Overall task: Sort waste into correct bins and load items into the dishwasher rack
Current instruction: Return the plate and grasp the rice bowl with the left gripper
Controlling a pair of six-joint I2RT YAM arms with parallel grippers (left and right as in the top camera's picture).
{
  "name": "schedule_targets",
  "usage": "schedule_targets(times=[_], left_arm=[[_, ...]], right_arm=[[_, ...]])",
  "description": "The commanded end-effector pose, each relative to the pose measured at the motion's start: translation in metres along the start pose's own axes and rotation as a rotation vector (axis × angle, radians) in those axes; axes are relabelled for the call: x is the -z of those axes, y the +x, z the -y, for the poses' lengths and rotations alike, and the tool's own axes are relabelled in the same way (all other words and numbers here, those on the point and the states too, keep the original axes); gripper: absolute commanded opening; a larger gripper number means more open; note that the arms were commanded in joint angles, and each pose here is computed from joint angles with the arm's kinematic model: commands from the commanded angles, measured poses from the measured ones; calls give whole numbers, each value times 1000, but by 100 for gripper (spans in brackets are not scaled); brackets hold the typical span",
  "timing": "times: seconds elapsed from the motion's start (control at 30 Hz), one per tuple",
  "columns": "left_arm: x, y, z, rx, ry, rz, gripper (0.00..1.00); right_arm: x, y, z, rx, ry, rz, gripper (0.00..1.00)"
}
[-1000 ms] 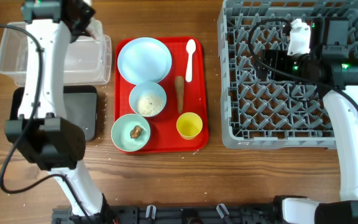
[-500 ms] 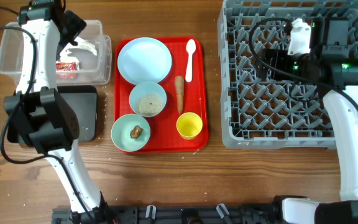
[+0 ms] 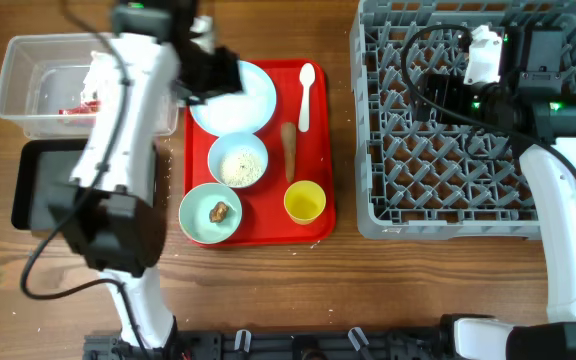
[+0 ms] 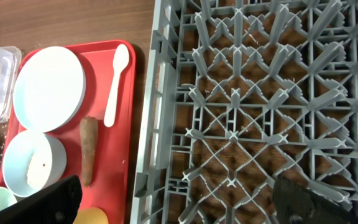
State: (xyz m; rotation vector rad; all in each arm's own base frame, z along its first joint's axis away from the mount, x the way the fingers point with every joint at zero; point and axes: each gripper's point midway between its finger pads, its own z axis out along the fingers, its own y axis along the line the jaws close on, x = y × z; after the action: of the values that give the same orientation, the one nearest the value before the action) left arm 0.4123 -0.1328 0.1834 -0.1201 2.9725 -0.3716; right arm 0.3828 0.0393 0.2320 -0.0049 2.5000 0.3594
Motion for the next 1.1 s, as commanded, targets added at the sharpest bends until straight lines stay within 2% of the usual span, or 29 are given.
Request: schedule_targets(times=[0.0,0.13,0.27,0.43,0.53,0.6,0.63,0.7,0.73,0.77,0.87,0.97,1.07], left_arm=[[-38,29,18,-167,-137,-61,71],[-79,53,28,-227,-160,-104,71],[-117,57,4,-100,-227,-78,70],[-147,65,-1,-118,-216,-63,65],[-161,72,0,-134,-211,-57,49],[-168,79,2,-148,-211,-62,34],[-168,81,3,-156,-212,-65,33],[-169,82,4,-158,-211,-65,18],[-169,82,4,-158,-211,-65,7],[-169,82,4,-158,-211,-66,4],[-158,77,11,-155,-195,-53,4],[-122,64,37,-147,-93,-28,4],[-80,47,37,-113,-57,25,4]], right_arm=[[0,-6,-6,-8,-24,8,100],[-1,-4,-5,-9,-24,3,100],[-1,-4,-5,-9,-24,3,100],[-1,-4,-5,-9,-24,3,100],[-1,-4,-5,-9,-24,2,100],[-1,-4,-5,-8,-24,3,100],[-1,-4,-5,-8,-24,3,100],[-1,-4,-5,-9,-24,3,100],[-1,-4,-5,-9,-24,3,100],[-1,-4,-5,-8,-24,3,100],[-1,-4,-5,-8,-24,3,100],[-1,-4,-5,-9,-24,3,100],[-1,-3,-5,-10,-23,0,100]])
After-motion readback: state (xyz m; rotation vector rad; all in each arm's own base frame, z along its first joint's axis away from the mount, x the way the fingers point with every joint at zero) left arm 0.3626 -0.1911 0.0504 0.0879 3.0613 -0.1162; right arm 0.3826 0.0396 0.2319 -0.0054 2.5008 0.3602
